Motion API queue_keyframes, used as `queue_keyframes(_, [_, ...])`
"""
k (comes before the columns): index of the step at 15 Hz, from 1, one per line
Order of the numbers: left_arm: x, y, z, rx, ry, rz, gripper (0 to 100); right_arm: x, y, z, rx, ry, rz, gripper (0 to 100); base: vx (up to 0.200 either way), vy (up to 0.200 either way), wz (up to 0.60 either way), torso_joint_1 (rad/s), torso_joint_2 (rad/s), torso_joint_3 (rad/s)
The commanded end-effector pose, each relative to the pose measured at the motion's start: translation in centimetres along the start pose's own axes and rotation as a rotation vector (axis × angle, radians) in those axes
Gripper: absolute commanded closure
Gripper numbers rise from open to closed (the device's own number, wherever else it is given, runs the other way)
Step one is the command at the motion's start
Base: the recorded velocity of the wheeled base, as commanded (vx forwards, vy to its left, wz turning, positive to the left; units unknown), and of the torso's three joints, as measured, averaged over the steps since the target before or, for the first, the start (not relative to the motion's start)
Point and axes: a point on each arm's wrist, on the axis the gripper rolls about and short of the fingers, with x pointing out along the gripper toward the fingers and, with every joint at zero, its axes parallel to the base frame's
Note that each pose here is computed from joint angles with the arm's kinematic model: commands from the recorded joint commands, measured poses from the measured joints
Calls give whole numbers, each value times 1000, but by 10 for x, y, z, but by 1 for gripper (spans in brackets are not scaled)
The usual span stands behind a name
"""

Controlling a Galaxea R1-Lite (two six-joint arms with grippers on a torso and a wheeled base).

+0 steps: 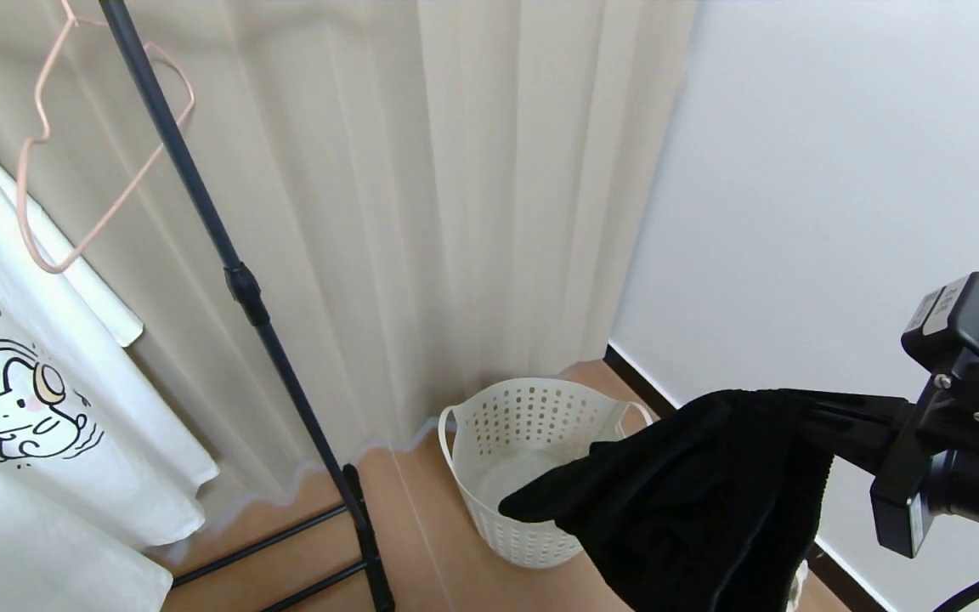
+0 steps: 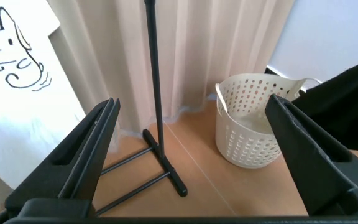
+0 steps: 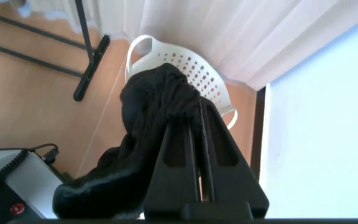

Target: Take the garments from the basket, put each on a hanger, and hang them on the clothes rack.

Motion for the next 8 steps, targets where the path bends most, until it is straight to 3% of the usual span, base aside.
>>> queue_keyframes(1, [0,0,0,0,0,0,0,3,1,-1,-2,10,4,100,0,0,0,129,-471,-149])
queue_keyframes(8, [0,0,0,0,0,0,0,5,1,-2,-2,18,4,100,0,0,0,167,-494,-156])
